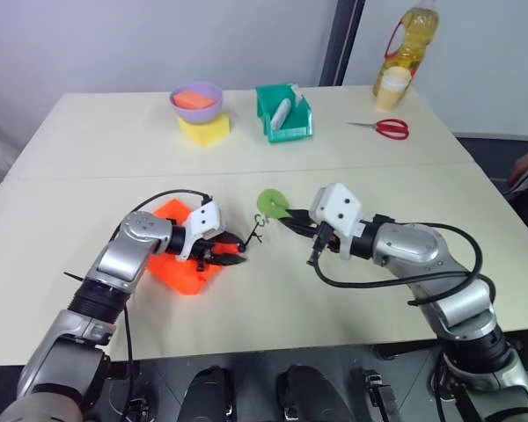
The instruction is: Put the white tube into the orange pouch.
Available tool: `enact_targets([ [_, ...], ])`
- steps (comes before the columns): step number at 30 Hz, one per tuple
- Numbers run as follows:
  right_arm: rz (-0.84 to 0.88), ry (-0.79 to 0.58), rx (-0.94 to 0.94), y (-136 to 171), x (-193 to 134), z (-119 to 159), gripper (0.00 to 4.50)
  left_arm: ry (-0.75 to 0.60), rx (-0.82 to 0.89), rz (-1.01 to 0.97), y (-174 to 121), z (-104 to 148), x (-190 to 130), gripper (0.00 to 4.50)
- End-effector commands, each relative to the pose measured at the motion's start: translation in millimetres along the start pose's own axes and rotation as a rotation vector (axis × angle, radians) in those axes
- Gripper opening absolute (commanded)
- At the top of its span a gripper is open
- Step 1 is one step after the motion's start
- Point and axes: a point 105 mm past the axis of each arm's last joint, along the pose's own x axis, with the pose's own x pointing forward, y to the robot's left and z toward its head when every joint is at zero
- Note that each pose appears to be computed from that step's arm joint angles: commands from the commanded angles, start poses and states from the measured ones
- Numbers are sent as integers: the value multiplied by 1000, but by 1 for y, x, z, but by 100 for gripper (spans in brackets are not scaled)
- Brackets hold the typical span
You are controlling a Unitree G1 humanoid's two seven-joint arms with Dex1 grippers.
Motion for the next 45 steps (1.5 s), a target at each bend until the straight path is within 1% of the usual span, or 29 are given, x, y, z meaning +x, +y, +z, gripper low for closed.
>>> enact_targets([
  [1,-2,-70,-55,0,-1,21,0,-6,25,-3,-1,4,-2,176],
  [3,-2,-69,-56,0,-2,21,0,-10,20,-7,-1,4,-2,94],
  [4,-2,-69,-56,0,-1,21,0,-11,19,-7,-1,4,-2,39],
  [5,-2,-69,-56,0,-2,21,0,-11,18,-8,-1,4,-3,19],
  [12,-7,-66,-57,0,-2,20,0,6,22,3,0,2,-5,20],
  [16,-43,-45,-63,-9,-6,16,0,28,34,18,4,-2,-14,20],
  [21,-149,19,-86,-34,-16,2,0,108,64,18,0,-15,-33,20],
  [23,-223,71,-110,-50,-22,-8,0,135,60,14,-4,-20,-41,20],
  [26,-385,172,-142,-85,-34,-27,0,191,35,9,-13,-32,-58,20],
  [31,-517,244,-136,-113,-47,-43,0,256,-11,10,-26,-47,-79,20],
  [35,-516,264,-135,-114,-47,-49,0,259,-30,37,-29,-49,-86,20],
  [39,-412,204,-84,-95,-33,-44,0,188,-79,36,-33,-42,-81,20],
  [40,-393,192,-72,-92,-31,-43,0,176,-91,35,-34,-40,-80,125],
  [41,-362,174,-49,-86,-29,-41,36,151,-110,31,-35,-36,-79,169],
  [43,-295,149,-17,-74,-25,-37,116,102,-134,45,-34,-28,-77,274],
  [44,-265,143,-12,-68,-24,-36,165,84,-143,60,-32,-24,-77,330],
  [45,-244,141,-10,-63,-25,-35,204,72,-149,74,-31,-21,-78,369],
])
